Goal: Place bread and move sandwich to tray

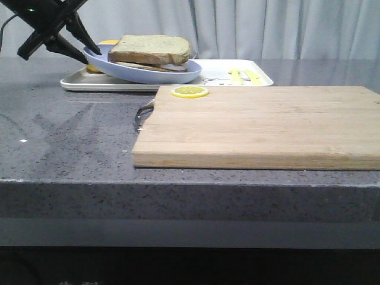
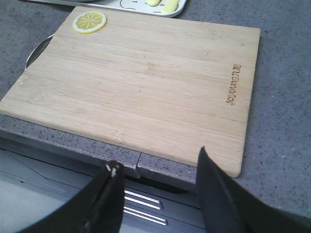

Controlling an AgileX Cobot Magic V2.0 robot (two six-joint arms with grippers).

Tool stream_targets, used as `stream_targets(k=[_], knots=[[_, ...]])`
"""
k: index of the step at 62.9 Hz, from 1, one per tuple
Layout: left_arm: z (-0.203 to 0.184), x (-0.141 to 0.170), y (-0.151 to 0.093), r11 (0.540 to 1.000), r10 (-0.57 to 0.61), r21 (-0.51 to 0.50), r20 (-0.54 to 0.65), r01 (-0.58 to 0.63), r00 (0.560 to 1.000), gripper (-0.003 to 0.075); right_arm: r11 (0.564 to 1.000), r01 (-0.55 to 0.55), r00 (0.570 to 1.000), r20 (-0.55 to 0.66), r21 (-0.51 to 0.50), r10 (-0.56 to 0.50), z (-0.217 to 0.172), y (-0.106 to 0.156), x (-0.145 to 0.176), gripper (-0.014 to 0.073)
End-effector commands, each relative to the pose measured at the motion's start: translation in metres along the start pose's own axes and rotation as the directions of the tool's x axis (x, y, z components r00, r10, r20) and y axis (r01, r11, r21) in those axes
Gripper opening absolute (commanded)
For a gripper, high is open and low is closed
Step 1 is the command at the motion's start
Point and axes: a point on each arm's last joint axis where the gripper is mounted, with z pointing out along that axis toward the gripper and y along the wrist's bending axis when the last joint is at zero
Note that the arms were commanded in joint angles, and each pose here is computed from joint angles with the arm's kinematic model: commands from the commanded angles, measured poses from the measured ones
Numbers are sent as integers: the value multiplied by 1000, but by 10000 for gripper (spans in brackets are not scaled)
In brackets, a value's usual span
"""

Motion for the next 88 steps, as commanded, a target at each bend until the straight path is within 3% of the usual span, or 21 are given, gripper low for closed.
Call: stream_targets(k=[1,25,53,66,78,88], knots=[[-37,-3,-38,995,36,88,98,-44,995,384,1000,6,996,85,1,-6,-4,1,-12,371],[-53,-4,-23,999,37,27,53,-38,998,410,1000,6,996,85,1,-6,-4,1,-12,371],[-118,10,-66,990,132,27,140,-137,981,409,1000,6,996,85,1,-6,-4,1,-12,371],[-162,40,-111,941,328,-154,211,-300,921,409,1000,6,996,85,1,-6,-4,1,-12,371],[-188,87,-150,841,512,-319,204,-438,834,409,1000,6,996,85,1,-6,-4,1,-12,371],[-198,125,-169,806,576,-304,211,-507,790,409,1000,6,996,83,1,-6,-4,1,-12,371]])
